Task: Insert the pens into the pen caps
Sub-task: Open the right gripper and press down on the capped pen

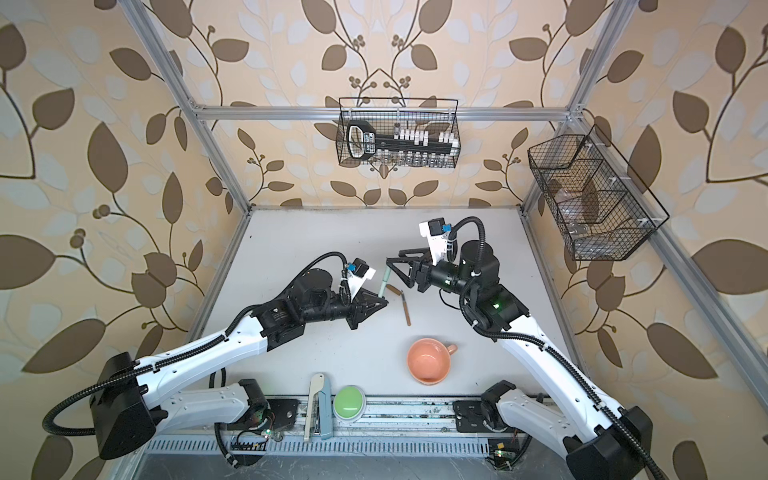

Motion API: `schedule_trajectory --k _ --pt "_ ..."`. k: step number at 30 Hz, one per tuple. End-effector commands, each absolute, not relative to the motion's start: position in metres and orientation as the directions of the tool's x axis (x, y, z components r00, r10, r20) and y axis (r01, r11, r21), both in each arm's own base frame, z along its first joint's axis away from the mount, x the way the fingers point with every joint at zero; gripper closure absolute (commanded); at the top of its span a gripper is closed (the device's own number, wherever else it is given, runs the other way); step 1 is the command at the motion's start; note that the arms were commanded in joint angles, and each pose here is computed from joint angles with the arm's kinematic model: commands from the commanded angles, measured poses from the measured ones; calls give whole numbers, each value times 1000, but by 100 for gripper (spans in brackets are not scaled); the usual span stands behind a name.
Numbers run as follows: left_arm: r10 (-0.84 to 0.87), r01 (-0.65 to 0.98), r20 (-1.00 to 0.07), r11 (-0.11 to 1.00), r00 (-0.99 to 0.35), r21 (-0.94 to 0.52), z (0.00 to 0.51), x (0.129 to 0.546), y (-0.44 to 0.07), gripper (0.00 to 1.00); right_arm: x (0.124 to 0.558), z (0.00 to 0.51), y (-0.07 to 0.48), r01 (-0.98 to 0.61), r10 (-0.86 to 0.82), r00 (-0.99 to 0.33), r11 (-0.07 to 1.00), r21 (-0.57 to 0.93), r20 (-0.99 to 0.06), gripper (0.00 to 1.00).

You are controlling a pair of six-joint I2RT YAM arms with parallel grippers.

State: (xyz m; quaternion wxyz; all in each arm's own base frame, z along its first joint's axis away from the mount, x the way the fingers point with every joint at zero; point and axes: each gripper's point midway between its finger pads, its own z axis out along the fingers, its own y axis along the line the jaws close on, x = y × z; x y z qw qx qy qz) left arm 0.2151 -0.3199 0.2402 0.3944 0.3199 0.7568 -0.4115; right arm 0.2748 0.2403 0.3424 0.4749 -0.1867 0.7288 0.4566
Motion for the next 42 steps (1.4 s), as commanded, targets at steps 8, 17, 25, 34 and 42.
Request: schedule_trajectory --k 8,17,25,34,42 --pt "142 833 -883 426 -447 -353 261 214 -322 100 279 345 252 -727 116 -497 485 485 -860 50" --pt "148 838 -888 428 -436 -340 262 216 -323 100 282 335 258 -716 97 -536 474 512 -839 59" --pt "159 838 -890 438 -427 -324 261 220 -324 100 283 328 264 -708 88 -557 470 527 -826 74" --pt "88 772 -926 585 -366 -250 288 253 -313 100 283 314 265 -686 60 -592 487 541 -804 91" --pt "11 717 -980 684 -198 -137 337 289 -310 100 277 289 270 -645 32 -659 492 586 -752 100"
